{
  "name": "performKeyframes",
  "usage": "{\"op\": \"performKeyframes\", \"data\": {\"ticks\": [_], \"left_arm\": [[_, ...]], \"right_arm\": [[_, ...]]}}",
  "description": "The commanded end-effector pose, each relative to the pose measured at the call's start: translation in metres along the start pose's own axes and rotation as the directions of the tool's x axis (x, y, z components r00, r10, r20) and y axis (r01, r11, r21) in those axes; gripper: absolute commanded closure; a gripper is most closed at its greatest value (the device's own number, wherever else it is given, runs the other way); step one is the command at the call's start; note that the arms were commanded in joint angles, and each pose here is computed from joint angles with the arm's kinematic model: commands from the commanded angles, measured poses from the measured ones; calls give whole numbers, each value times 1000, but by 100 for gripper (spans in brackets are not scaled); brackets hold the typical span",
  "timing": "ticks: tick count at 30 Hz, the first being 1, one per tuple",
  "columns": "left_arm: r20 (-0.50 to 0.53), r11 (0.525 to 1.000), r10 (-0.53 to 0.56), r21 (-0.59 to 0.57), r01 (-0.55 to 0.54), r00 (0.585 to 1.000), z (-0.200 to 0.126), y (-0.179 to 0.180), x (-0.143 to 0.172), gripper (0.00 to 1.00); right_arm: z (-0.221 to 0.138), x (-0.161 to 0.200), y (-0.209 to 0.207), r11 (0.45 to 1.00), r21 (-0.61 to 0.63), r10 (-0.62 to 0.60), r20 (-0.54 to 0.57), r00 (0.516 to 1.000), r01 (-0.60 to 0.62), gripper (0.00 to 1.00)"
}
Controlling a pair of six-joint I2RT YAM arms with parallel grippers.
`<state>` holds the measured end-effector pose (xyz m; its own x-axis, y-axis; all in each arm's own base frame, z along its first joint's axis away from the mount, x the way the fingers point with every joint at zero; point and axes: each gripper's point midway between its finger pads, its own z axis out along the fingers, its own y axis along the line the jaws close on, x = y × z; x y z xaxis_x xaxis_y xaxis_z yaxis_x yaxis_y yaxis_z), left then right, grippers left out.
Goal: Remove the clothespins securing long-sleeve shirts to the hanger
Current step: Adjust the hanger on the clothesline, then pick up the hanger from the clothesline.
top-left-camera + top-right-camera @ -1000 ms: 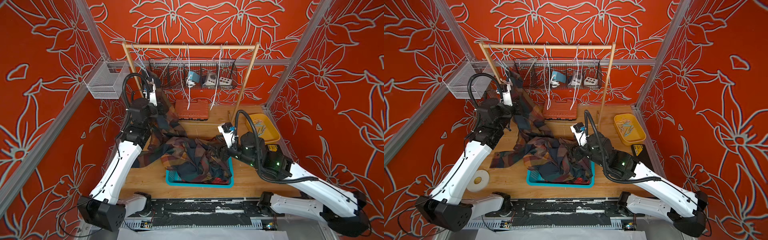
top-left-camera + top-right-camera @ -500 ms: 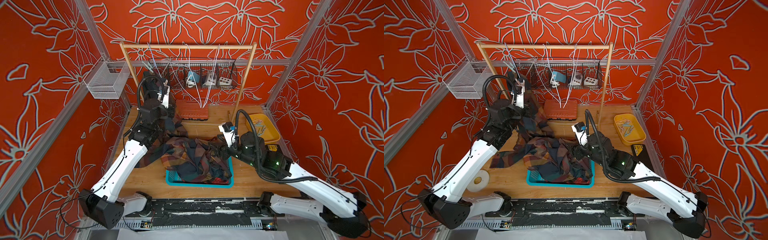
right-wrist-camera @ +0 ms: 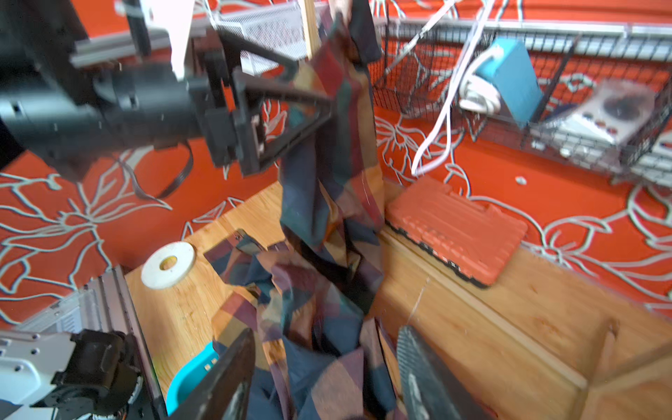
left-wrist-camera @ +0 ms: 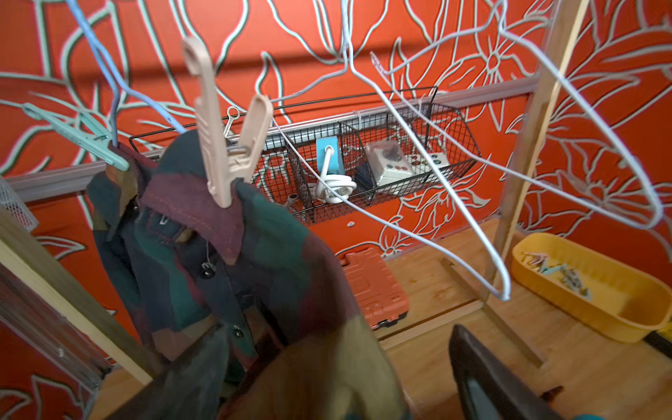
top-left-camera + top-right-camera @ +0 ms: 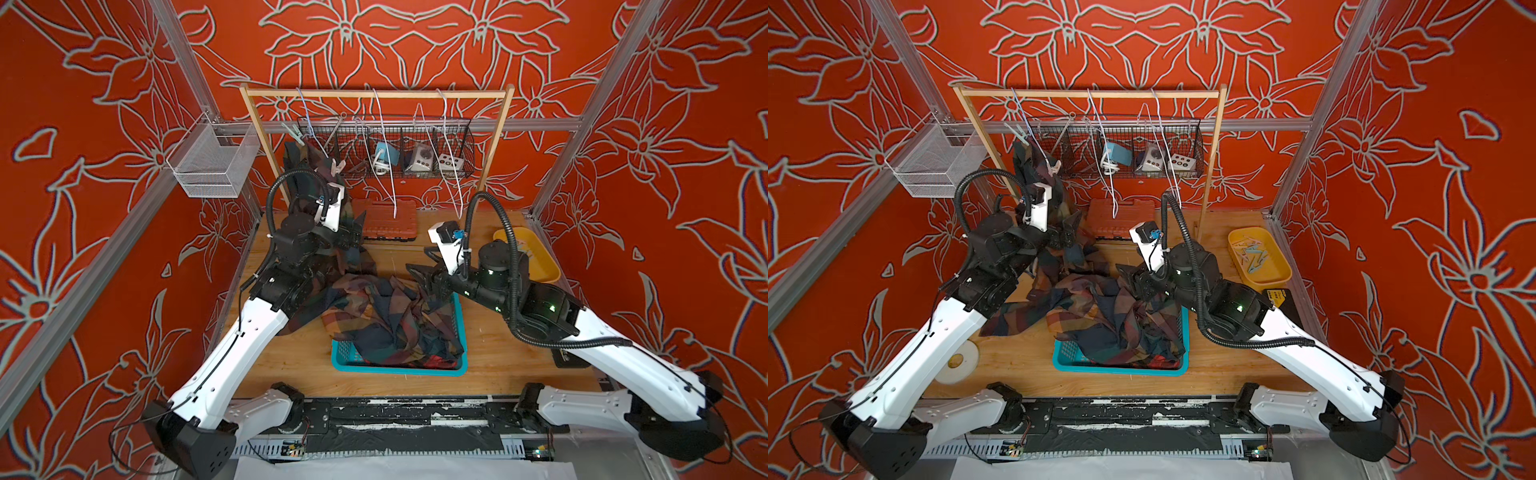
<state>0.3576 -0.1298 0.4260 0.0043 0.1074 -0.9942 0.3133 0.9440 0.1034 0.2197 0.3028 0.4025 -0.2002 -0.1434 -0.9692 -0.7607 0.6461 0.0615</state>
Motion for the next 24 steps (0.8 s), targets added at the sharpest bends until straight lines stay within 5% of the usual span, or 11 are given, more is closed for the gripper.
{"op": "performKeyframes", "data": {"ticks": [1, 8, 13, 16, 24], "left_arm": [[115, 999, 9, 37, -13, 993, -27, -4, -28, 4], [209, 1000, -24, 19, 20, 978, -79, 2, -32, 2], [223, 967, -51, -232, 104, 973, -98, 50, -21, 2], [210, 925, -80, -350, 152, 974, -102, 77, -7, 2], [193, 865, -176, -439, 245, 965, -102, 109, 27, 2]], "right_arm": [[-3, -31, 11, 997, -53, -54, 70, 996, 58, 37], [11, -79, 43, 967, -204, -128, 122, 984, 151, 37], [38, -96, 66, 936, -315, -131, 105, 986, 158, 37], [61, -107, 71, 931, -326, -142, 96, 985, 165, 37], [136, -112, 69, 945, -281, -162, 48, 986, 170, 39]]}}
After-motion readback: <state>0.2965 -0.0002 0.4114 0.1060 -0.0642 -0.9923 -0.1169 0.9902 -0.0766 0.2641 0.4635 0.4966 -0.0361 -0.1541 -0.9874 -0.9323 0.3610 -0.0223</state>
